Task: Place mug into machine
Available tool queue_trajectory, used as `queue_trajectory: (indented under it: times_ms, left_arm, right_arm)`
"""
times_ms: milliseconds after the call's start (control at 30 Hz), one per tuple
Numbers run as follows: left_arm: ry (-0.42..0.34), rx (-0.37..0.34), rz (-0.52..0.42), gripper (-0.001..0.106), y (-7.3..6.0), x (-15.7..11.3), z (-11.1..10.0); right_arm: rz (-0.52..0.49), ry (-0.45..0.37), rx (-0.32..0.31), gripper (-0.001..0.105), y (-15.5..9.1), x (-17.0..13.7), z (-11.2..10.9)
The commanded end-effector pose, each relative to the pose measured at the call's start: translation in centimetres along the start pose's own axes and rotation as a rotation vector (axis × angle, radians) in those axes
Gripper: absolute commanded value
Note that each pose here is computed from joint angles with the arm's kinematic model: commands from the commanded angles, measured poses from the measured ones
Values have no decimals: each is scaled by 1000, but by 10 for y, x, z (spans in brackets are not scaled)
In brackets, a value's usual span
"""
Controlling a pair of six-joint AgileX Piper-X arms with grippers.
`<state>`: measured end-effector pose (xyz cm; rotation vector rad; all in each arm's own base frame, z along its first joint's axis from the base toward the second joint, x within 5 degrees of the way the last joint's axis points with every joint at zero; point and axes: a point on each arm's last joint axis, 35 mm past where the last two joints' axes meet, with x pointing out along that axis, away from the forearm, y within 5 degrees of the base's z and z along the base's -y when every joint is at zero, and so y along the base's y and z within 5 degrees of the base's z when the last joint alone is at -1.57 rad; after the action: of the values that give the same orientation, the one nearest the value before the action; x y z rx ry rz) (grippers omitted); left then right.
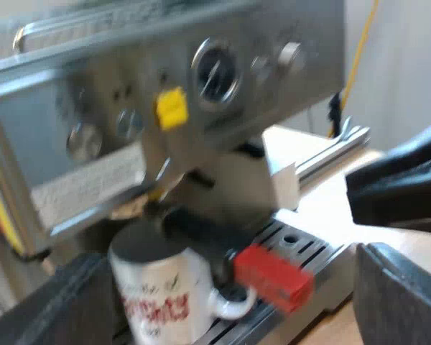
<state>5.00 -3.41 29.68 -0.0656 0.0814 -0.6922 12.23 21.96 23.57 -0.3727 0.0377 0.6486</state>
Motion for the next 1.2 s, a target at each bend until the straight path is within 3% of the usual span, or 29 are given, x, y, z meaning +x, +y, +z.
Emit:
queue_trajectory:
  times_ms: [33, 433, 667, 900, 1200]
  left_arm:
    - [-29, -84, -35, 70, -3, -4, 11]
    - [-63, -80, -46, 72, -4, -7, 18]
    - [-107, -33, -49, 75, -8, -16, 34]
    - [-58, -39, -44, 75, -8, -18, 31]
    - [-82, -33, -46, 75, -10, -23, 40]
  right_arm:
    - [5, -27, -32, 0, 1, -2, 10]
    - [-94, -91, 19, 0, -8, 5, 48]
    - [-99, -55, 23, 0, -6, 13, 59]
    - [-156, -28, 31, 0, 5, 42, 73]
    - [-235, -5, 30, 0, 22, 59, 85]
